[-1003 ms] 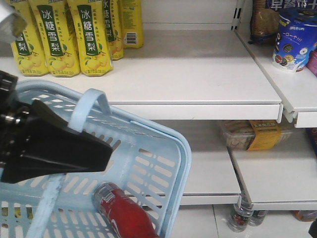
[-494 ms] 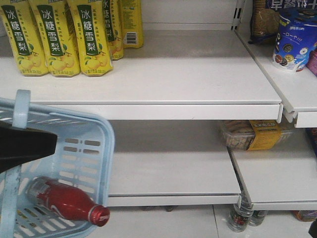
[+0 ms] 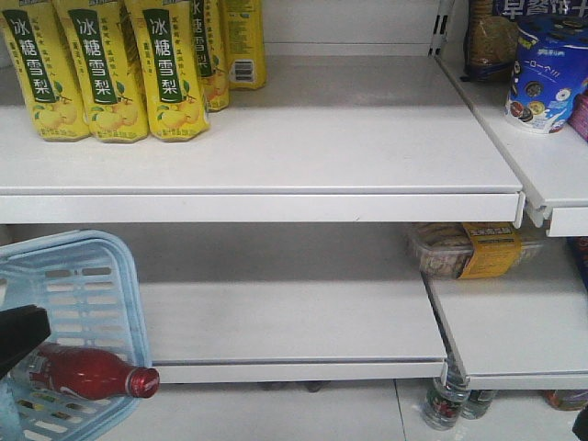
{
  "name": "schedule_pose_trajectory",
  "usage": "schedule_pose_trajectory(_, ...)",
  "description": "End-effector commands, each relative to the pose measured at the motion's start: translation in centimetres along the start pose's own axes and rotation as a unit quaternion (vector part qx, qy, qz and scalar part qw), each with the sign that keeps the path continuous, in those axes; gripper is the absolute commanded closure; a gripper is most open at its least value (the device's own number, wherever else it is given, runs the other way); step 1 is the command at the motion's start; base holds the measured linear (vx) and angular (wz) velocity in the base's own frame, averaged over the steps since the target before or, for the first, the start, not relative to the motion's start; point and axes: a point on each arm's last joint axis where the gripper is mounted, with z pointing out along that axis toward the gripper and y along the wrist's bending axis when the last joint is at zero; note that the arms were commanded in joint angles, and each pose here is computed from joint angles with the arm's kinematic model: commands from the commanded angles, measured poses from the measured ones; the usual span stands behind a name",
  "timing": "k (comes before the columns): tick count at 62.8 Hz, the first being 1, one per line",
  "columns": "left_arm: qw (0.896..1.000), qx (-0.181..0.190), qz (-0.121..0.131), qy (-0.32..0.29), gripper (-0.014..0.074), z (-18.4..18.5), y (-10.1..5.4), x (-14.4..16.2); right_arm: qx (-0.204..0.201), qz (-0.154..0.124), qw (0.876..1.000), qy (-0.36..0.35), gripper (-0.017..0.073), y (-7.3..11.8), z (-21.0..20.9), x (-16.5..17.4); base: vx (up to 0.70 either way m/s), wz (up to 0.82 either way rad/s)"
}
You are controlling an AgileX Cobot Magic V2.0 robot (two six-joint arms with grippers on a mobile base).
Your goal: Place coke in basket with both arms
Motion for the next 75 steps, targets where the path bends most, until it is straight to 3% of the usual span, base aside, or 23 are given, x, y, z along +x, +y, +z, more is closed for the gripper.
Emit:
schedule_pose_trajectory(1,0.993,-0.022,0.044,-0.109,0.0600,-1.1,0.5,-0.9,0.011,-0.004,0.999,-0.041,0.0564,-0.2,-0.2,-1.3,0.00,0.00)
schedule_pose_trajectory(26,0.983,-0.068,0.109,-0.133,0.0600,-0.7,4.0,8.0,0.011,-0.004,0.999,-0.041,0.0564,-0.2,-0.2,-1.3,0.00,0.00)
schedule_pose_trajectory(35,0.983,-0.066,0.089,-0.144,0.0600,-0.7,4.7,10.2,0.011,-0.004,0.999,-0.041,0.0564,-0.2,-0.2,-1.3,0.00,0.00)
schedule_pose_trajectory(41,0.983,-0.063,0.081,-0.153,0.0600,-0.9,4.8,10.7,0.011,-0.004,0.999,-0.041,0.0564,-0.2,-0.2,-1.3,0.00,0.00)
schedule_pose_trajectory(54,0.971,-0.081,0.111,-0.194,0.0600,-1.6,4.9,10.4,0.011,-0.004,0.999,-0.041,0.0564,-0.2,-0.2,-1.3,0.00,0.00)
schedule_pose_trajectory(62,0.968,-0.113,0.099,-0.200,0.0600,-1.7,5.2,10.3,0.011,-0.005,0.999,-0.040,0.0564,-0.2,-0.2,-1.3,0.00,0.00)
schedule_pose_trajectory(75,0.954,-0.183,0.092,-0.218,0.0600,-2.0,5.9,10.1,0.011,-0.005,0.999,-0.040,0.0564,-0.2,-0.2,-1.3,0.00,0.00)
